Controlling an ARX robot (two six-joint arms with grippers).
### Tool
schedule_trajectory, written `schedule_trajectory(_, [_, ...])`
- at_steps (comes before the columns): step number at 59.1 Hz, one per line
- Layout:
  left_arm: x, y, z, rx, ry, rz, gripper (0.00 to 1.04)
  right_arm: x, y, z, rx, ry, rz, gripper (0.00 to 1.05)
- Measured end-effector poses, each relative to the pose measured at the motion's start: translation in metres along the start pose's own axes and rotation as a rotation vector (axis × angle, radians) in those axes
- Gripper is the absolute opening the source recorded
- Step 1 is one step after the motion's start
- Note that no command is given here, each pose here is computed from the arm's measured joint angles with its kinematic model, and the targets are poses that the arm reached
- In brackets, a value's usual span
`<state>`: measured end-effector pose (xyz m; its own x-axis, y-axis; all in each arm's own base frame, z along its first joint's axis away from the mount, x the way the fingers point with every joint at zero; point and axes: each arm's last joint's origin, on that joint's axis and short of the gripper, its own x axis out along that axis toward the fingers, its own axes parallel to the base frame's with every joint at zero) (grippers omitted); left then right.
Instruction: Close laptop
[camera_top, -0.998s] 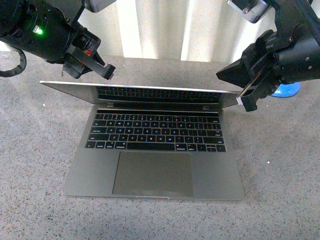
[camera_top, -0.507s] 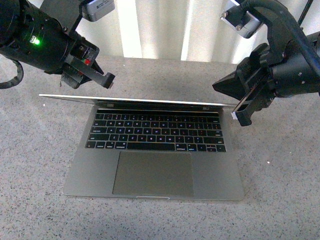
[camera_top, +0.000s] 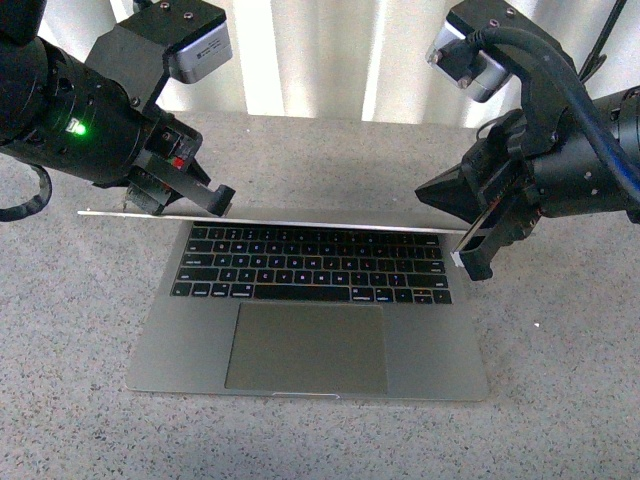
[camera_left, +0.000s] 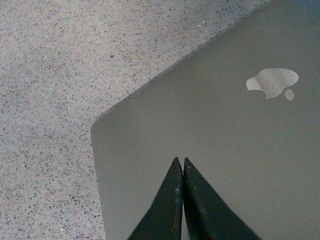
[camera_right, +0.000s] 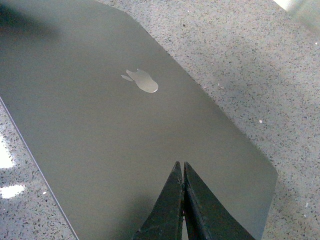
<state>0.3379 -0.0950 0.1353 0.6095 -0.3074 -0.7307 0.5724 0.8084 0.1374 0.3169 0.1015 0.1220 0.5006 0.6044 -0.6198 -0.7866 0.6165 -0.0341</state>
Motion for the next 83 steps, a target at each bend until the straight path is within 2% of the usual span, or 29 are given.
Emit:
schedule_trajectory(33, [0.004, -0.01, -0.004, -0.01, -0.013, -0.027, 0.04, 0.001, 0.002, -0.014, 0.022, 0.02, 0.007, 0.01])
schedule_trajectory(83, [0.024, -0.024, -0.024, -0.063, 0.018, -0.062, 0.04, 0.009, 0.005, -0.034, 0.059, 0.061, 0.025, 0.01])
